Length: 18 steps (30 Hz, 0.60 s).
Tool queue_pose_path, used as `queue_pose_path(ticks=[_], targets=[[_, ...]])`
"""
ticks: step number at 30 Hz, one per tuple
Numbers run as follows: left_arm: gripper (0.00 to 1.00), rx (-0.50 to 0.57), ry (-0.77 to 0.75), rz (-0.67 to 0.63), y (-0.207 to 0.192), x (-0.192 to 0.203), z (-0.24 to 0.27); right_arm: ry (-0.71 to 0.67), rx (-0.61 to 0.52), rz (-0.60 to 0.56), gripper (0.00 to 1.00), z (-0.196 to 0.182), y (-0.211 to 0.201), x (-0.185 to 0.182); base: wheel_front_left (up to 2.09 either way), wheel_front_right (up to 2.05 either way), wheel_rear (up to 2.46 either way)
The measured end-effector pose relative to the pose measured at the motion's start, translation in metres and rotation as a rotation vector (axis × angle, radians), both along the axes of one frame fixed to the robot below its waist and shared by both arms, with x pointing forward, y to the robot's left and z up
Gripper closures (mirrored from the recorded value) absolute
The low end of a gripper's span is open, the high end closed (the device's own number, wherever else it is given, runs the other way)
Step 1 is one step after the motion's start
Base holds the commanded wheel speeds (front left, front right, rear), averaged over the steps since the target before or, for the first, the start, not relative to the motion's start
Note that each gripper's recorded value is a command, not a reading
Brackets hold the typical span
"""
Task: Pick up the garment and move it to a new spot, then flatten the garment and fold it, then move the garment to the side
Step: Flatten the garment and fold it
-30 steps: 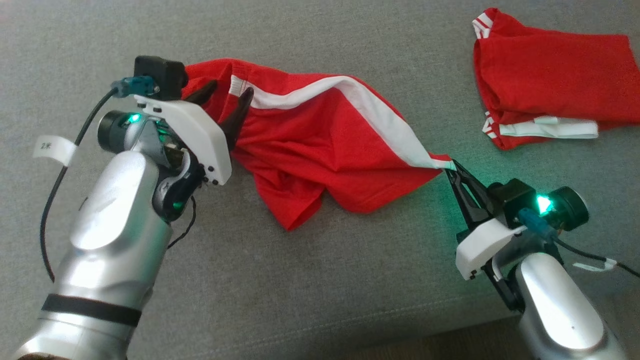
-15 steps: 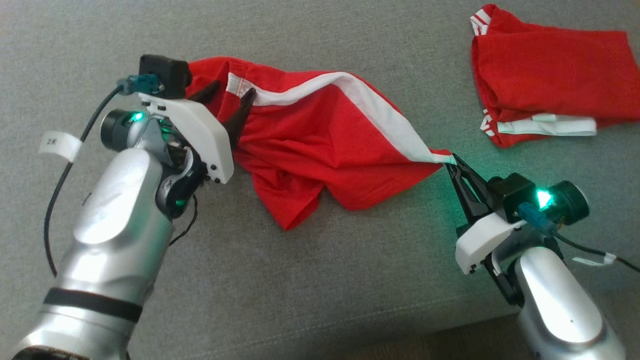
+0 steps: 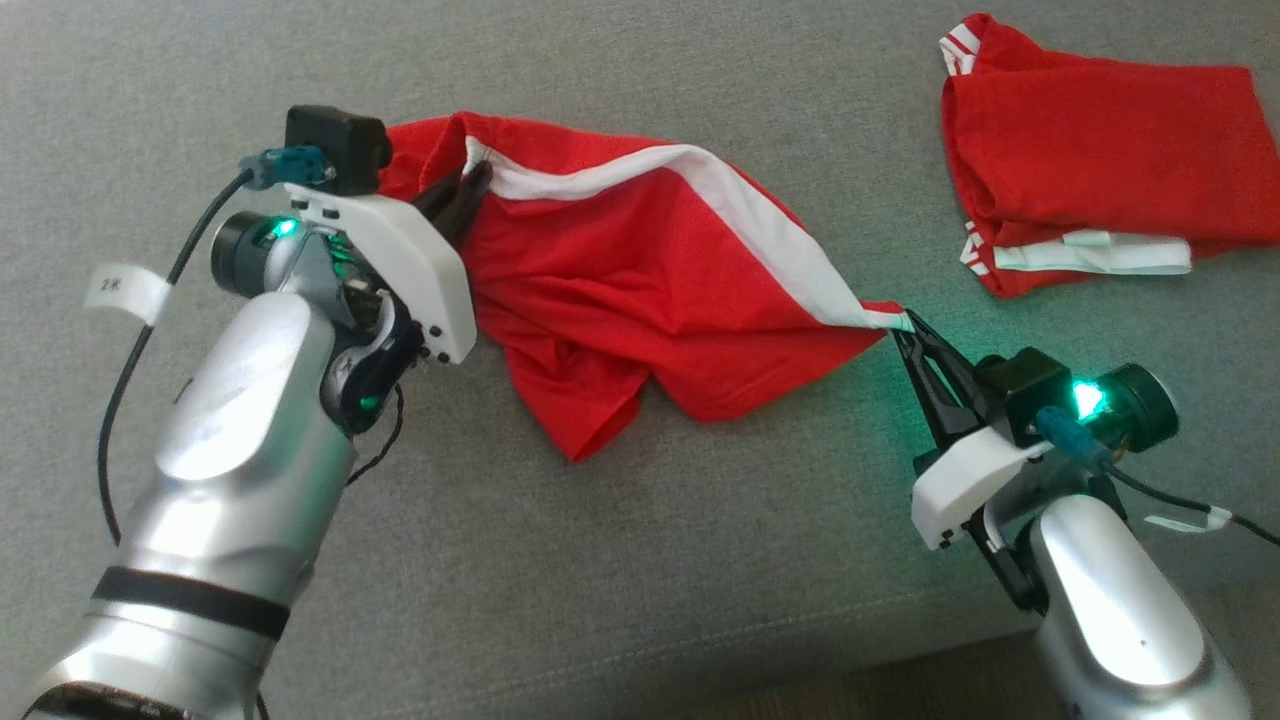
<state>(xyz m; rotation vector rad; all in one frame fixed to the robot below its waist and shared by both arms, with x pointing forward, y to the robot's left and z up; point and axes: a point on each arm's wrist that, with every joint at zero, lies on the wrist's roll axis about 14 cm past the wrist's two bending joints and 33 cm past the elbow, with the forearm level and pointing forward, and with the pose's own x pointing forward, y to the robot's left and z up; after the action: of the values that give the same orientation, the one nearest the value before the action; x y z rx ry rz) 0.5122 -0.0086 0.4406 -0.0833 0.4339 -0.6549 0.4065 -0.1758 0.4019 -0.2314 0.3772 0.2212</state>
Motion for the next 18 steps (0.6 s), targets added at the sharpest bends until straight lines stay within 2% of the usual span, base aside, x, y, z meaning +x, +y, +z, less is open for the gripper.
queue_pose_path(ticks=[6,11,14,18], targets=[[1.0,-0.031,-0.041,0.015,0.002,0.002,0.012,-0.009,0.001,-0.002,1.0,0.003,-0.001,0.001,0.0,0.0,0.0],[1.0,-0.063,-0.13,0.027,0.006,0.007,0.044,-0.071,-0.02,0.015,1.0,0.023,-0.004,0.011,0.0,0.0,0.0],[1.0,-0.093,-0.215,0.031,0.01,0.011,0.079,-0.187,-0.062,0.033,1.0,0.063,-0.012,0.033,0.0,0.0,0.0],[1.0,-0.118,-0.336,0.04,0.018,0.013,0.129,-0.373,-0.108,0.063,1.0,0.136,-0.017,0.062,0.0,0.0,0.0]])
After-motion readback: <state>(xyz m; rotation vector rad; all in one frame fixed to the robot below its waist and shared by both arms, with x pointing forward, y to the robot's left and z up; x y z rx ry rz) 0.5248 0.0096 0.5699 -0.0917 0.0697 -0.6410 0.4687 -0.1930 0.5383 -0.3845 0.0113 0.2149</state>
